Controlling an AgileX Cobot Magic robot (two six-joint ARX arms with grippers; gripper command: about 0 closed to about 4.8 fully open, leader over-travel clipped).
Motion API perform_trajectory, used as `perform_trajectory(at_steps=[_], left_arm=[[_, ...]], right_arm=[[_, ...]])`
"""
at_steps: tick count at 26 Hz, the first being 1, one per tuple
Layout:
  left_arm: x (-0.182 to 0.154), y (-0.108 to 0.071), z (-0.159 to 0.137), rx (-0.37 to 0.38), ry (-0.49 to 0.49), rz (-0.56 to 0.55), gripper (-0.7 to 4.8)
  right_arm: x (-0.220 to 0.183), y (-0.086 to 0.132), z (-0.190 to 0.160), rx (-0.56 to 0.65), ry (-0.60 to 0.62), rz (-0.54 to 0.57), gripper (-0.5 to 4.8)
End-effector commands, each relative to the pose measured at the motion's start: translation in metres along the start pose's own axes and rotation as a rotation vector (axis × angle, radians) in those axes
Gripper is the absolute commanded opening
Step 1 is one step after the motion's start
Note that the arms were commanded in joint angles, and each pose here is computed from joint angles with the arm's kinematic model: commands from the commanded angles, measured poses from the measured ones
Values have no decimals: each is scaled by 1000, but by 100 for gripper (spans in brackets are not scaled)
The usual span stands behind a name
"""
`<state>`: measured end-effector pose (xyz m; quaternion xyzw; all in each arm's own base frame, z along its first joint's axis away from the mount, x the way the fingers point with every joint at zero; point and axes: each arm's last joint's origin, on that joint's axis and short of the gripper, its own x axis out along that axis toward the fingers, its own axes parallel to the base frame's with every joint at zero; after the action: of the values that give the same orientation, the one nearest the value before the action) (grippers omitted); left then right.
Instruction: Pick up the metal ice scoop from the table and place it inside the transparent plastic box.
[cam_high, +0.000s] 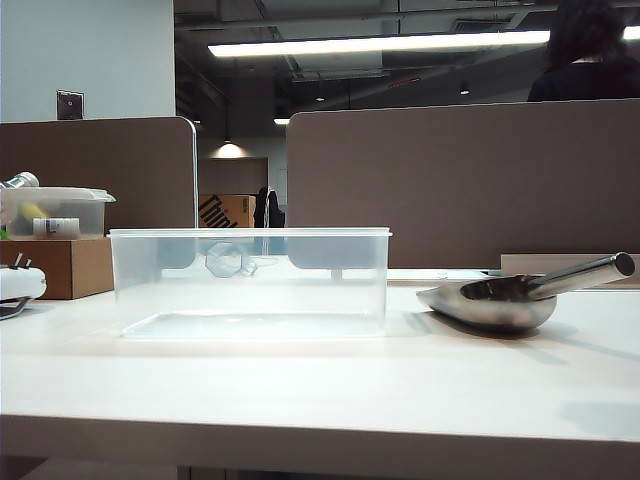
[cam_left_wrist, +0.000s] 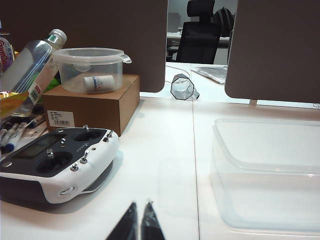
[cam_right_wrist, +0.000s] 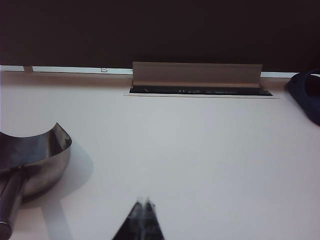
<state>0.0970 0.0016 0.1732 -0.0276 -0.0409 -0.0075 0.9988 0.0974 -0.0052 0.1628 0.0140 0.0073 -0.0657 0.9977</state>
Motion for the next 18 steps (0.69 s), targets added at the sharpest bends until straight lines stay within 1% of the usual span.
perform_trajectory(at_steps=[1,6,8,10,12,13,14,15,17,18], left_arm=[[0,0,0,-2,-5,-4,21],[0,0,0,-3,-5,-6,21],[0,-5,0,-6,-3,-44,21],[-1,-17,-1,-19,3,-142,21],[-4,-31,-1,-30,16,-284,21],[-6,-40,-3,-35,33,-377,21],[-8,-45,-3,-38,43,-430,21],[-10,-52,-6,-37,71,-506,21],[-11,-59,-10,-28,121,-590,21],[-11,-61,-11,-24,140,-609,21]], right_arm=[[0,0,0,2,-9,0,-5],[0,0,0,2,-9,0,-5],[0,0,0,2,-9,0,-5],[0,0,0,21,-10,3,-5],[0,1,0,158,-7,27,-5],[0,2,0,256,-2,55,-5],[0,2,0,305,1,78,-5],[0,4,1,377,7,122,-5],[0,6,1,473,35,202,-5],[-1,7,1,513,49,243,-5]])
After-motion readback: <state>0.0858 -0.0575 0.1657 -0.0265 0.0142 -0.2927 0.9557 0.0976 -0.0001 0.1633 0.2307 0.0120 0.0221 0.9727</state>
